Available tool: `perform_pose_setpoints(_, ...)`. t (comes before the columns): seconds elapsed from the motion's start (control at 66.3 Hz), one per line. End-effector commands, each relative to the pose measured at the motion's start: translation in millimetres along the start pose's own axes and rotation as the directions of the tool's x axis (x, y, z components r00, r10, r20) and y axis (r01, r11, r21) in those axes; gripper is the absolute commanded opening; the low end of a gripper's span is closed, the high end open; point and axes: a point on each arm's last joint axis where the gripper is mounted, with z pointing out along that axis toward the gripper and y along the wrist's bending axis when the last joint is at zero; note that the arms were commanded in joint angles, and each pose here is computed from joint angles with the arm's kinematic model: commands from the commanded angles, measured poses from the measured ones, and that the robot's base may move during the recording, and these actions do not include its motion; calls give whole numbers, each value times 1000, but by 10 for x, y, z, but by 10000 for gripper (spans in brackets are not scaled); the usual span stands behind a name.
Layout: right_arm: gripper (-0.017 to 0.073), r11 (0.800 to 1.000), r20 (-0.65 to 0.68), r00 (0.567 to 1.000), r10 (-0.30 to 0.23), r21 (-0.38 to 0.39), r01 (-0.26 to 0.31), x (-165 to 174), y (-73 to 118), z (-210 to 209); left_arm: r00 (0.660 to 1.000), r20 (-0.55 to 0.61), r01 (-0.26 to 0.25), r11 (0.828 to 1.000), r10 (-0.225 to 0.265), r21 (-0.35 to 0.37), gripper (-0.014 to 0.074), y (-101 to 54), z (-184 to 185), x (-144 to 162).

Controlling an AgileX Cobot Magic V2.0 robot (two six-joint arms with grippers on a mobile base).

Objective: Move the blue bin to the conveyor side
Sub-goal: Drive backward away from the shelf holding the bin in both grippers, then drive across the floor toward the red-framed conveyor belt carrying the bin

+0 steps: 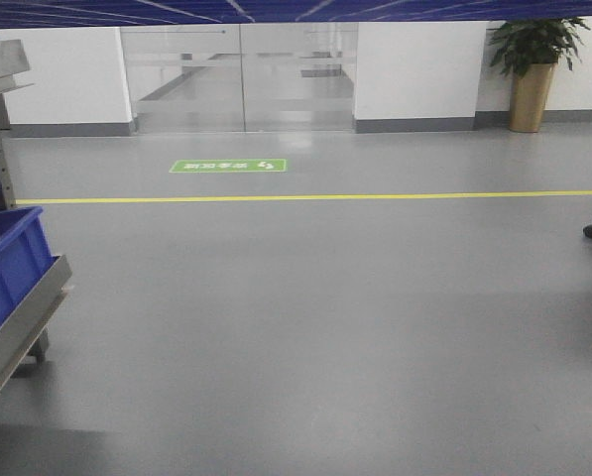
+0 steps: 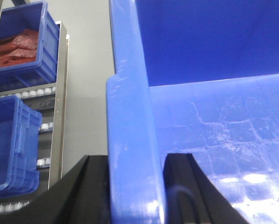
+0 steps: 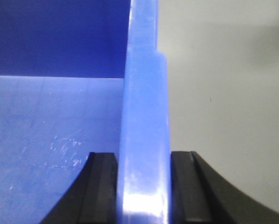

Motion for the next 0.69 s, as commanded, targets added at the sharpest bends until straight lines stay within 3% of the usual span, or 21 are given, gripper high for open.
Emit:
perform_pose_setpoints(0.0,-70,1000,131,991,-9,-27,13,-105,10,-93,993,122,2,998,-9,58,-16,-30,-137,-90)
perform_pose_setpoints(0.679,-70,1000,131,991,-9,-27,13,-105,10,-93,993,122,2,998,-9,58,-16,-30,-137,-90)
